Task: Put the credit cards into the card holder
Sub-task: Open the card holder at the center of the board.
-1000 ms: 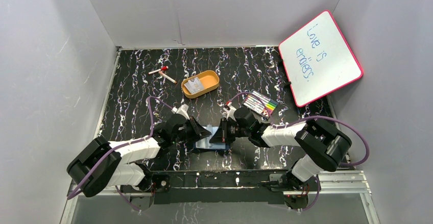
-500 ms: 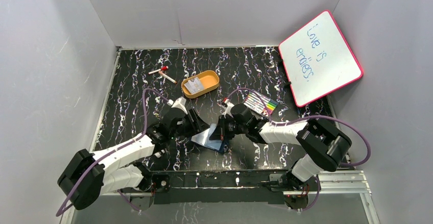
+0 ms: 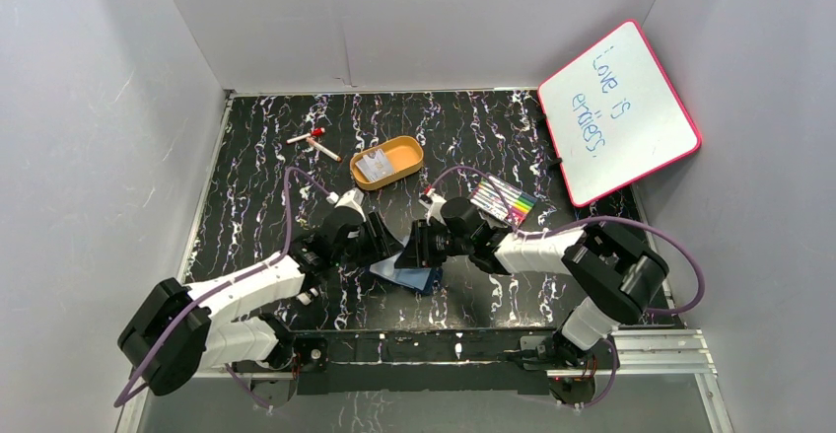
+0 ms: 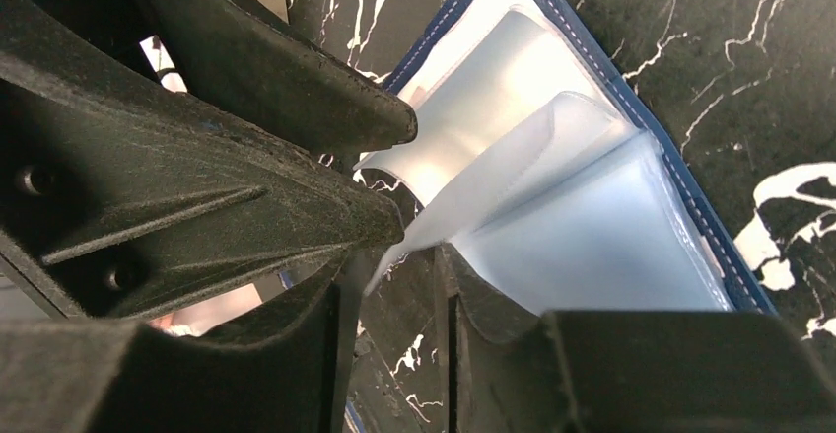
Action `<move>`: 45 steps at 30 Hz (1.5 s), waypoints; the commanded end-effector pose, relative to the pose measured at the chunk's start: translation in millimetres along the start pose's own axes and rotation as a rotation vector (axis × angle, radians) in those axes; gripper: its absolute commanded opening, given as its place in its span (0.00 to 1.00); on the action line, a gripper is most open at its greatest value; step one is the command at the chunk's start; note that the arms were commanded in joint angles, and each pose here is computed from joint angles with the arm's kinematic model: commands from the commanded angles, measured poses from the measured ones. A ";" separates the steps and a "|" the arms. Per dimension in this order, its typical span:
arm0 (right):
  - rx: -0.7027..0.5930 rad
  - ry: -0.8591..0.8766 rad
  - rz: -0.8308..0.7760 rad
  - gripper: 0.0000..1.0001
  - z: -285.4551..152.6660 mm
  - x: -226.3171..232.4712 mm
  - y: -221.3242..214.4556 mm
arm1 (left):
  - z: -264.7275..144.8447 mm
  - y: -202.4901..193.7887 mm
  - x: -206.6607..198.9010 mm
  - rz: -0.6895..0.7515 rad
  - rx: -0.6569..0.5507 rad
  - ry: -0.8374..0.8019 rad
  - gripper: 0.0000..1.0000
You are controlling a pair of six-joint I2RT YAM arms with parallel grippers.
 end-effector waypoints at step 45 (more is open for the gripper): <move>-0.086 0.014 -0.117 0.70 9.2 45.0 46.0 | -86.8 61.8 -12.8 0.067 -0.348 0.076 0.50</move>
Point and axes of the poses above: each gripper's point midway between its finger pads, its own z axis out along the fingers, its own x axis along the line the jaws close on, y = z × x, the point moved 7 cm from there along -z, back along the fingers, and after that the axes turned 9 degrees about z, right-handed, at the moved point
